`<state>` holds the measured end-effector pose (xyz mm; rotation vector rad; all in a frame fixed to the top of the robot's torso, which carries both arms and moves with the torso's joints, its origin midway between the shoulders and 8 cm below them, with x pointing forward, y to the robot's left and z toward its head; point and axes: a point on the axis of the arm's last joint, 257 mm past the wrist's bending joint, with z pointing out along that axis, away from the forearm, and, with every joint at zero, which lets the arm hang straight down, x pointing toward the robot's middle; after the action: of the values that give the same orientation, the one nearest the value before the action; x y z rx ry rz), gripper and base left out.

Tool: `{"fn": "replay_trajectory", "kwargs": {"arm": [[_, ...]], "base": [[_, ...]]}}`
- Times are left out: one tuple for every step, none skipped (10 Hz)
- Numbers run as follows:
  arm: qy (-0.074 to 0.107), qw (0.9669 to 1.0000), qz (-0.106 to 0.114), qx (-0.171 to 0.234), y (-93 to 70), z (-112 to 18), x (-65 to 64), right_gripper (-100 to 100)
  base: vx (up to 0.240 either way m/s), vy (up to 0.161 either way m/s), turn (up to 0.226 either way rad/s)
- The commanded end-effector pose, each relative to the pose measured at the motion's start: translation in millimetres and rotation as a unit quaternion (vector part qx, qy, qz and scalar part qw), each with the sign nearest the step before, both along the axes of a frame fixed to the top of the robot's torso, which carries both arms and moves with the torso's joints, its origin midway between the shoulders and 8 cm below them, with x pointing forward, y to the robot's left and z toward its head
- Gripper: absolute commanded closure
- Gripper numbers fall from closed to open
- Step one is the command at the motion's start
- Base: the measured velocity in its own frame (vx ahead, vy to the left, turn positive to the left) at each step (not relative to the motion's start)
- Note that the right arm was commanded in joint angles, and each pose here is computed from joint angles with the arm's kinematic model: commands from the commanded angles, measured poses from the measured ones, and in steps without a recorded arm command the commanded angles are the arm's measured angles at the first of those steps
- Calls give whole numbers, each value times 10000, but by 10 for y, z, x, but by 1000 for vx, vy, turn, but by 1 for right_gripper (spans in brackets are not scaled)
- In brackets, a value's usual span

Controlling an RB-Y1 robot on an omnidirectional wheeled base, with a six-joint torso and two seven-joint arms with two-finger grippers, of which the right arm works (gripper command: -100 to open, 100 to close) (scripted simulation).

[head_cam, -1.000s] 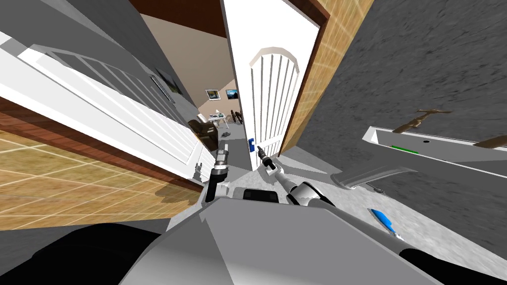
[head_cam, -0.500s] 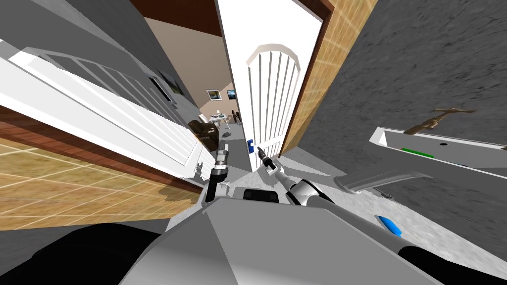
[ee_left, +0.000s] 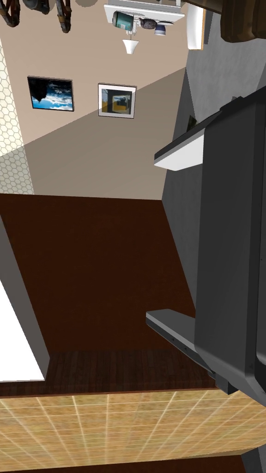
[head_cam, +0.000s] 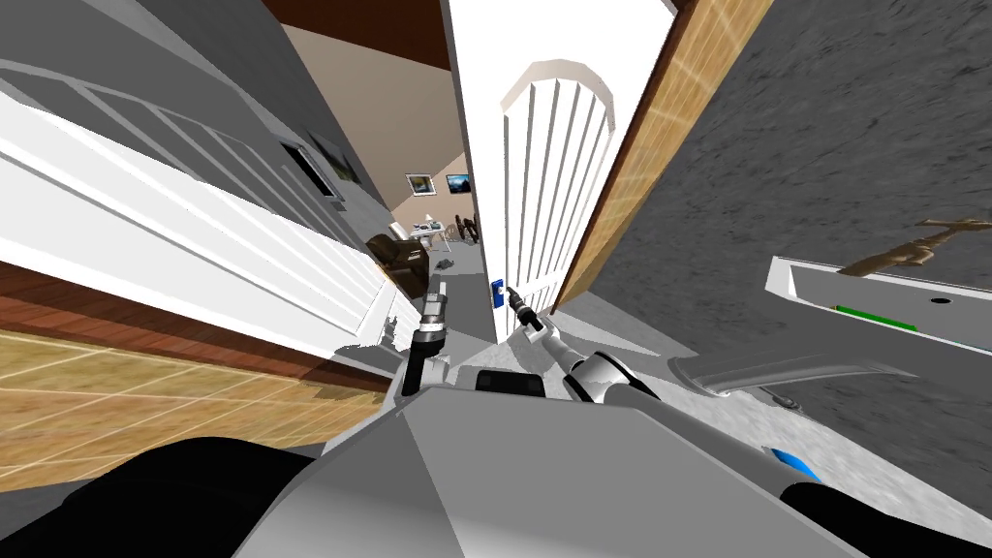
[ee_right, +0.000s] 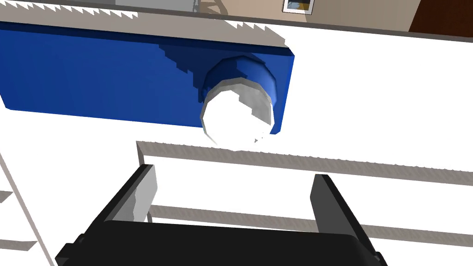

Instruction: Push the door open

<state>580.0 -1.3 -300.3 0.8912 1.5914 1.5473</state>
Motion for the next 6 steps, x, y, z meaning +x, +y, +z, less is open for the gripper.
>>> {"fn": "replay_trajectory", "kwargs": {"arm": [[16,10000,15,63,73,9,-19,-100],[31,9999,40,125,152,20,-42,-100],[53,9997,85,222,280,41,-81,-100],[40,9998,60,166,202,21,-57,-100],[40,9998,60,166,202,21,-57,100],[40,9998,60,166,202,21,-57,100]], "base": [[182,72,28],[189,90,19],[160,88,16],[65,36,2],[0,0,0],[-28,-16,1]]}}
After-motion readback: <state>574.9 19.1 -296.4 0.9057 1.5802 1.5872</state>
